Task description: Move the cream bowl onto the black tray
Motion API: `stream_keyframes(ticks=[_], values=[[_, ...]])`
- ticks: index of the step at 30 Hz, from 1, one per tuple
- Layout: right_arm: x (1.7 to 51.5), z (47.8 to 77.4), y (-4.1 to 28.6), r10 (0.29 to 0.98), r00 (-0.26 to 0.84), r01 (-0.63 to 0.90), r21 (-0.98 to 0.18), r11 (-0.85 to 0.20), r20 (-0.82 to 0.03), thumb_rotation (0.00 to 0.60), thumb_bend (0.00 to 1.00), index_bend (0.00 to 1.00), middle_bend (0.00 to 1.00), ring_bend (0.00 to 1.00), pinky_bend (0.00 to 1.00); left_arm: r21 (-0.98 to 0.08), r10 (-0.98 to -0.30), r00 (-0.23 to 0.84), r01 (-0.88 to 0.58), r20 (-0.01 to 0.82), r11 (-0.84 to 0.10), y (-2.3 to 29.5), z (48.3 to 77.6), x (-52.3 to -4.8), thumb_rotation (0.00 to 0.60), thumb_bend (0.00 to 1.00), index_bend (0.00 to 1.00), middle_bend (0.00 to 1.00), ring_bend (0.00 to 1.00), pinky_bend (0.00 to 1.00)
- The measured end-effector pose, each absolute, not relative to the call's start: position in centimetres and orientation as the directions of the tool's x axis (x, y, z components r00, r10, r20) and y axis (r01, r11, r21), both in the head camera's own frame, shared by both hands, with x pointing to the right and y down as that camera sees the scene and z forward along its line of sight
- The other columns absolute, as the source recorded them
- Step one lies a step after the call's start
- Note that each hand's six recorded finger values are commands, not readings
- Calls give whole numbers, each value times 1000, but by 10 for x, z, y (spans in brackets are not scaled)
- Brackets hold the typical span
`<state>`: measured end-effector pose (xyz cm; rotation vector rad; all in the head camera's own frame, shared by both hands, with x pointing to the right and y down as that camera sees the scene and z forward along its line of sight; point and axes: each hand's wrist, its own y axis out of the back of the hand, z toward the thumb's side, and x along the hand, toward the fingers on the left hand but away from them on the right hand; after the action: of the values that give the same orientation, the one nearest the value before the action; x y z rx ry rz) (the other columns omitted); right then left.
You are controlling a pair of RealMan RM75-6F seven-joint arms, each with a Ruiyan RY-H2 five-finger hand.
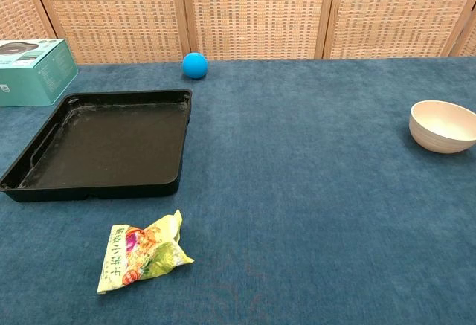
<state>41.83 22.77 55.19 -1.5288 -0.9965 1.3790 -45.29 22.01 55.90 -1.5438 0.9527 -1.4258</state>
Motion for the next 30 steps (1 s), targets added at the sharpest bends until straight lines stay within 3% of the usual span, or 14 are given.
stream_keyframes(ticks=[30], values=[[415,559,230,926,89,27,-929,-370,-367,600,137,48,0,0,0,-919,-916,83,9,393,-394,222,558,-451,600,45,0,0,0,0]])
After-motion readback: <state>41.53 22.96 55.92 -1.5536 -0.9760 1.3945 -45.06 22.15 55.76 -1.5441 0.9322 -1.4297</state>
